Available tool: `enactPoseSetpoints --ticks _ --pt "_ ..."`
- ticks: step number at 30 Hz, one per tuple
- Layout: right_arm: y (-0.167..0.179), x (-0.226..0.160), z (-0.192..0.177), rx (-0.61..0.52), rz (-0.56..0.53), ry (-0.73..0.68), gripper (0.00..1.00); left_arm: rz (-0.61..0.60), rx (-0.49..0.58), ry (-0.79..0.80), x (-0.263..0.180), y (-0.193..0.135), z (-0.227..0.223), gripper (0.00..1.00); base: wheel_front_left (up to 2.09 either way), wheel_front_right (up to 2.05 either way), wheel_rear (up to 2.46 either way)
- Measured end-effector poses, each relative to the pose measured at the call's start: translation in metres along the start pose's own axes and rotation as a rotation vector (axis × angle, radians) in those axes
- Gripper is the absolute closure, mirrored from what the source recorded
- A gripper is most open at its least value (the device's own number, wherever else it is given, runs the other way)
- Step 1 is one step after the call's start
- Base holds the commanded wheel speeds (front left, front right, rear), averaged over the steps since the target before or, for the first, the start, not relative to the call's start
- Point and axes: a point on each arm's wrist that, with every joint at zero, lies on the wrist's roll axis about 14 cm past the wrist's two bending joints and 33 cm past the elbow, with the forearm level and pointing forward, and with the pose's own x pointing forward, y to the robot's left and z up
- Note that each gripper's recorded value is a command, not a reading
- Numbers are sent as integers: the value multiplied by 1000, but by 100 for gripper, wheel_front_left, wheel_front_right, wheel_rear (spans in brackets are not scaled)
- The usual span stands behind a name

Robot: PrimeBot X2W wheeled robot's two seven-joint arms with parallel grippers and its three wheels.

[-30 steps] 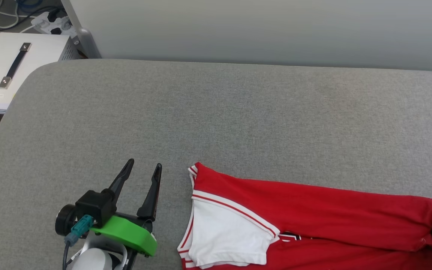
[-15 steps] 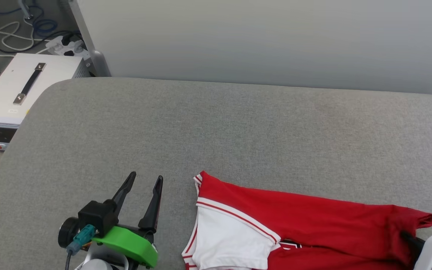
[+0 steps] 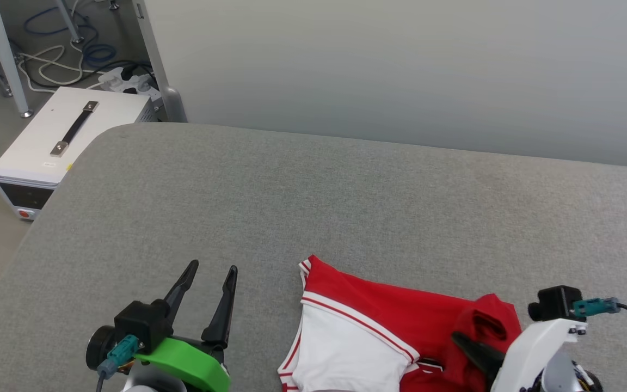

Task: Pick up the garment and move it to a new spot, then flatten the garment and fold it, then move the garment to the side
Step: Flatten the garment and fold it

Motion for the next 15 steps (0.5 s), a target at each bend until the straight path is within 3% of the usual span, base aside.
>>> enactPoseSetpoints --ticks 15 --pt "85 47 -19 124 300 42 100 60 -2 0 -15 18 1 0 0 0 0"
